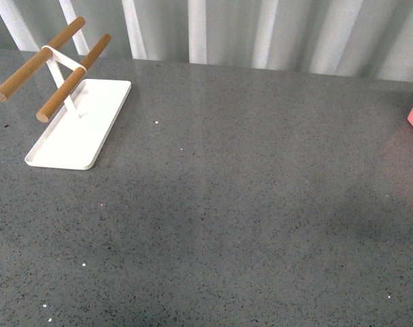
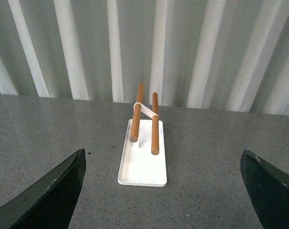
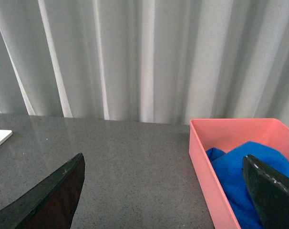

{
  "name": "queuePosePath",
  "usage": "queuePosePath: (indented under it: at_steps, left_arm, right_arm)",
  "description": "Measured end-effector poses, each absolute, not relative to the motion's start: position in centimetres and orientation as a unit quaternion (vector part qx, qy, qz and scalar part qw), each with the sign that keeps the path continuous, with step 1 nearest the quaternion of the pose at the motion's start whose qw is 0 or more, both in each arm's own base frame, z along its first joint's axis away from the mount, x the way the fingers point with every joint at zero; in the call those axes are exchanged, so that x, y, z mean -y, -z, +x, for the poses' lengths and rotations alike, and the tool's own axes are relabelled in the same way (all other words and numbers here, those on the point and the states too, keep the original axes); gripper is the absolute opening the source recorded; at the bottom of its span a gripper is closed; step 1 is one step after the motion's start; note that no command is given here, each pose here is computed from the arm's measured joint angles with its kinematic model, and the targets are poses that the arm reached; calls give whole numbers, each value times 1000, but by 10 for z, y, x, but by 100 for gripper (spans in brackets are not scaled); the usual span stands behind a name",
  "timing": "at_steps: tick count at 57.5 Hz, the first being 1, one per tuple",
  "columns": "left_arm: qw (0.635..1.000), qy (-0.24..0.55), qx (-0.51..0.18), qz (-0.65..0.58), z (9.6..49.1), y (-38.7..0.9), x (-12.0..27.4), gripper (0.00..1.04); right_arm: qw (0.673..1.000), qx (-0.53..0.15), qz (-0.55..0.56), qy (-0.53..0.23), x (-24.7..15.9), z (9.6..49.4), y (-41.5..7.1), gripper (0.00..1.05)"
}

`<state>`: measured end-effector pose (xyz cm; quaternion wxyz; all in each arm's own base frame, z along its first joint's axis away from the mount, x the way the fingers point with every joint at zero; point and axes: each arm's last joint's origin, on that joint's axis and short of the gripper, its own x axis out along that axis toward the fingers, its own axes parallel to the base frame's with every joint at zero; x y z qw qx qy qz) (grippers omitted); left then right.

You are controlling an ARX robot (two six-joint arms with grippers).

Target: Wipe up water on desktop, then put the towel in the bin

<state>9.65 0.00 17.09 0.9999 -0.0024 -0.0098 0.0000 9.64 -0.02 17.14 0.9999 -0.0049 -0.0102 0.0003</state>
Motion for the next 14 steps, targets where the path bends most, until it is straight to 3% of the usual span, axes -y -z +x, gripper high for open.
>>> queuePosePath:
  at_steps: [14]
  left_arm:
    - [1000, 0, 10, -2, 96, -171, 0, 98]
  right_arm:
    - [1000, 10, -5, -1, 0, 96, -171, 98]
